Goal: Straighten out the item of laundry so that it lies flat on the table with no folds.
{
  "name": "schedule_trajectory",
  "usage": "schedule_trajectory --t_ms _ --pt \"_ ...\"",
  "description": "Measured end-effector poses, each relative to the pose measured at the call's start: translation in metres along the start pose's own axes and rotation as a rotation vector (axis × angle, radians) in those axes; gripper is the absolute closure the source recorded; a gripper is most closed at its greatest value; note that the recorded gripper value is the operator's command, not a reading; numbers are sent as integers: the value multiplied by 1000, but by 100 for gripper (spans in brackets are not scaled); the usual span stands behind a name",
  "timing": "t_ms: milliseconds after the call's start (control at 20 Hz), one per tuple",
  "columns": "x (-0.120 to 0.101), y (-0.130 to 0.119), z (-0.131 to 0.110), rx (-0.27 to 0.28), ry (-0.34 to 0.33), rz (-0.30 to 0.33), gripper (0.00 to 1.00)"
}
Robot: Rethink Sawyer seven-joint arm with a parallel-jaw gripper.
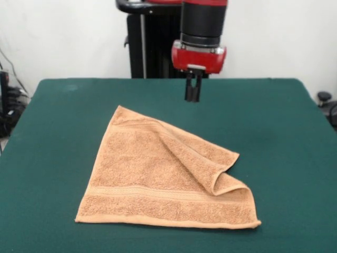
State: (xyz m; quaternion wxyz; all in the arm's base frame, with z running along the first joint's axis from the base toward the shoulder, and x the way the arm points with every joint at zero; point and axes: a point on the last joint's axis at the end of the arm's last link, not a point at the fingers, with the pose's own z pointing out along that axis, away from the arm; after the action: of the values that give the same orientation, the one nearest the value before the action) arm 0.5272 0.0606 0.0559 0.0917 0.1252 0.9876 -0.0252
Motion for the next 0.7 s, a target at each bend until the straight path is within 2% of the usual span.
schedule_trajectory --t_ms 400,700 --pt "3 30 23 21 23 26 100" --pt "-15 55 40 4 14 74 100"
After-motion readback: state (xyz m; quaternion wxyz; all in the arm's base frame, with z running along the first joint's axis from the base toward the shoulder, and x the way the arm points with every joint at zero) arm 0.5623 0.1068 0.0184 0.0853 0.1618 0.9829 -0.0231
